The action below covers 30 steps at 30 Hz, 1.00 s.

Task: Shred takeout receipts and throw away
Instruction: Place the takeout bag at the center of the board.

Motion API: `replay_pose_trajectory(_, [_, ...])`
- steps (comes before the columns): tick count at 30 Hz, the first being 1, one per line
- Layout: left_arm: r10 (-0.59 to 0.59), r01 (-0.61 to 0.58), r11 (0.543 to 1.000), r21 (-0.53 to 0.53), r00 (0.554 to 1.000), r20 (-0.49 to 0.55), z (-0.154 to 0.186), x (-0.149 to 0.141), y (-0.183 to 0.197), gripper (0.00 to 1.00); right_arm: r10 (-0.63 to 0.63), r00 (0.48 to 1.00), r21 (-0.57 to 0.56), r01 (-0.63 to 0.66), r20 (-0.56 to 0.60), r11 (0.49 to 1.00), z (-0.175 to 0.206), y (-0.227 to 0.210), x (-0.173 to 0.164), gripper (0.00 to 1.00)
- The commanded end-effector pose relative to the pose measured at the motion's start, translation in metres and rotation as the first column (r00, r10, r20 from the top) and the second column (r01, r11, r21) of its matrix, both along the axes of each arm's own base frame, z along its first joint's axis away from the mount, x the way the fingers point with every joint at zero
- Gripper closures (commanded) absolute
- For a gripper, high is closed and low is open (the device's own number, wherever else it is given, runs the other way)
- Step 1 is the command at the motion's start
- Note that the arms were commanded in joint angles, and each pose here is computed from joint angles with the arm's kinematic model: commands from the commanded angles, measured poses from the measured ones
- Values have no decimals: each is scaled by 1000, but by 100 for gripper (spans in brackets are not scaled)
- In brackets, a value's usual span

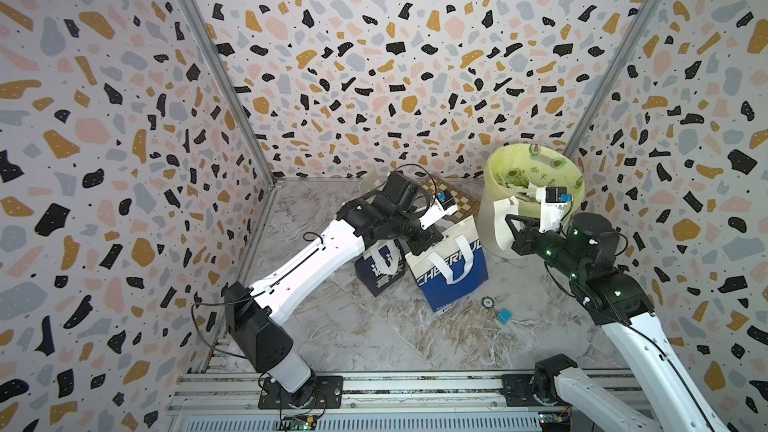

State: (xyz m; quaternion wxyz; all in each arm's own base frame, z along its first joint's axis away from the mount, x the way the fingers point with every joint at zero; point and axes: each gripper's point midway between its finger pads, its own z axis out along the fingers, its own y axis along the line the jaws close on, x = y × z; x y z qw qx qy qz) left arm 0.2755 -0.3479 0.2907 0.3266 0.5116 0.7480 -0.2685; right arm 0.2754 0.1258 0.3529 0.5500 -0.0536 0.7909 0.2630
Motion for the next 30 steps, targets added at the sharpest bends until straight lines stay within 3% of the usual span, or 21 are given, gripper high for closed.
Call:
replay_pose_trajectory(1, [-14, 12, 997, 77, 1000, 28, -7, 2, 6, 100, -34, 999, 117, 29, 38, 993, 19, -2, -1, 100])
replay_pose_trajectory(10, [-38, 32, 996, 80, 996, 83, 16, 4, 2, 100, -22, 996, 109, 12, 92, 994, 33, -2, -3, 100])
replay_pose_trajectory(17, [-71, 59, 988, 146, 994, 81, 5, 3, 0, 100, -9, 994, 105, -3, 113, 995, 39, 1, -2, 100])
replay_pose_trajectory(19, [-79, 70, 990, 124, 994, 70, 7, 1, -4, 81, -7, 992, 95, -5, 122, 995, 41, 1, -2, 100])
replay_pose_trajectory(24, [-72, 67, 996, 58, 994, 79, 18, 0, -10, 48, -12, 991, 80, 1, 131, 997, 45, -1, -1, 100])
replay_pose_trajectory(27, [-64, 64, 998, 4, 993, 104, 32, 0, -13, 39, -10, 990, 80, -1, 138, 997, 49, 0, 0, 100])
replay_pose_trajectory(30, [-45, 55, 996, -64, 988, 144, 57, 0, -15, 37, -8, 989, 79, -4, 151, 997, 53, 0, 0, 100])
